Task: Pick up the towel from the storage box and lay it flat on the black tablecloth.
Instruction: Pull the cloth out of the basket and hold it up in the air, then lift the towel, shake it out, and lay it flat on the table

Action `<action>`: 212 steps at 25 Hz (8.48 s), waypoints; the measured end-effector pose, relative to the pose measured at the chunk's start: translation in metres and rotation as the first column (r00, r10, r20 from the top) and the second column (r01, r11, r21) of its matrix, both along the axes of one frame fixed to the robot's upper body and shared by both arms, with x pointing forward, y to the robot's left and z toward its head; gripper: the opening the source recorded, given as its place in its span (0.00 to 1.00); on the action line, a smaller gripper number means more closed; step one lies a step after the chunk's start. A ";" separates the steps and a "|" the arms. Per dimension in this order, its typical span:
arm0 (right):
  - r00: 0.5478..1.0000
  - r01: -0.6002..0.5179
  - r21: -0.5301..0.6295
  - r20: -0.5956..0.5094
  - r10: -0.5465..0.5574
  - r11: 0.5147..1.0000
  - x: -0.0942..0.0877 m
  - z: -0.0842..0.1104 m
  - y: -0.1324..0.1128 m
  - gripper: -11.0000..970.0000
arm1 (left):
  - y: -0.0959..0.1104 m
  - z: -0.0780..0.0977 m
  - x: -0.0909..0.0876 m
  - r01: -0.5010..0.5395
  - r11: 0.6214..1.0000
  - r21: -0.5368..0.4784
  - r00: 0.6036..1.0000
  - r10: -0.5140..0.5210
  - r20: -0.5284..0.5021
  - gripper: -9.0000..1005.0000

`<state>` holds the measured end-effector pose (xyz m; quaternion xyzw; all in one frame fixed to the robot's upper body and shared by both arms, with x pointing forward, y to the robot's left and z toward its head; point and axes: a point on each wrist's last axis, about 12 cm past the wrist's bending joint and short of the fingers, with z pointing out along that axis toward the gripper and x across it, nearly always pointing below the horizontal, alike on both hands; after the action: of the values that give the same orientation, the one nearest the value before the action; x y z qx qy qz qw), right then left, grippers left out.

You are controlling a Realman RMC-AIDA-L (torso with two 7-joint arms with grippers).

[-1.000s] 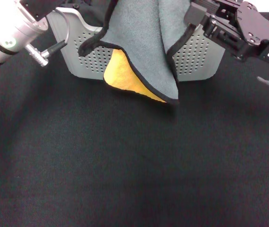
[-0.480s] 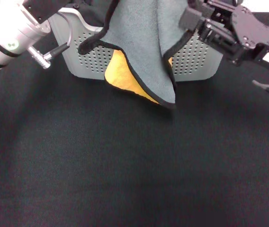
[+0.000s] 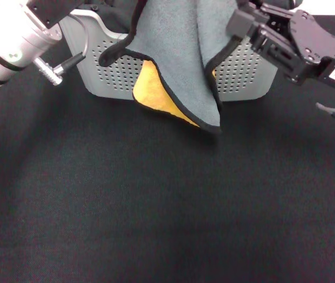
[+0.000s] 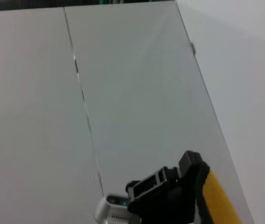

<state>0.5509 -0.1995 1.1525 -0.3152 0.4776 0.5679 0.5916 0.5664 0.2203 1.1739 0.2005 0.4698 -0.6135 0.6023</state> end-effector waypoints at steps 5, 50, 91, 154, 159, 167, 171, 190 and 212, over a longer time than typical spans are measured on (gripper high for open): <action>1.000 0.018 0.009 0.003 -0.018 1.000 0.000 -0.001 -0.004 0.16 | 0.000 0.000 0.000 0.001 1.000 0.001 1.000 -0.001 0.001 0.01; 0.980 0.006 -0.476 0.178 0.089 0.879 0.017 0.211 -0.022 0.02 | 0.032 -0.088 -0.070 -0.216 0.976 0.009 0.971 0.216 -0.099 0.02; 0.921 -0.053 -0.770 0.208 0.329 0.635 -0.011 0.212 0.024 0.01 | -0.004 -0.033 -0.050 0.205 0.970 0.131 0.956 -0.227 0.188 0.37; 0.908 0.157 -0.683 0.383 0.168 0.713 -0.022 0.238 0.014 0.01 | -0.017 -0.071 -0.056 0.111 0.964 0.241 0.984 -0.141 0.112 0.37; 0.903 0.181 -0.667 0.404 0.146 0.722 -0.022 0.243 0.009 0.01 | -0.017 -0.074 -0.056 0.098 0.964 0.247 0.986 -0.128 0.108 0.37; 0.896 0.223 -0.659 0.428 0.115 0.718 -0.021 0.250 -0.001 0.01 | -0.016 -0.074 -0.055 0.082 0.963 0.255 0.987 -0.114 0.113 0.37; 0.893 0.240 -0.648 0.439 0.098 0.723 -0.020 0.254 -0.004 0.01 | -0.016 -0.075 -0.055 0.083 0.963 0.257 0.987 -0.115 0.112 0.37; 0.878 0.299 -0.629 0.476 0.051 0.718 -0.030 0.266 -0.015 0.01 | -0.010 -0.079 -0.061 0.081 0.961 0.263 0.989 -0.111 0.101 0.37; 0.856 0.339 -0.590 0.516 0.020 0.732 -0.038 0.274 -0.022 0.02 | -0.010 -0.083 -0.066 0.095 0.957 0.274 0.989 -0.122 0.083 0.34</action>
<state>0.5124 -0.2211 1.4267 -0.5934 0.5076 0.2068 0.5895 0.5008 0.2106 1.0904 0.3359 0.5067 -0.5655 0.5573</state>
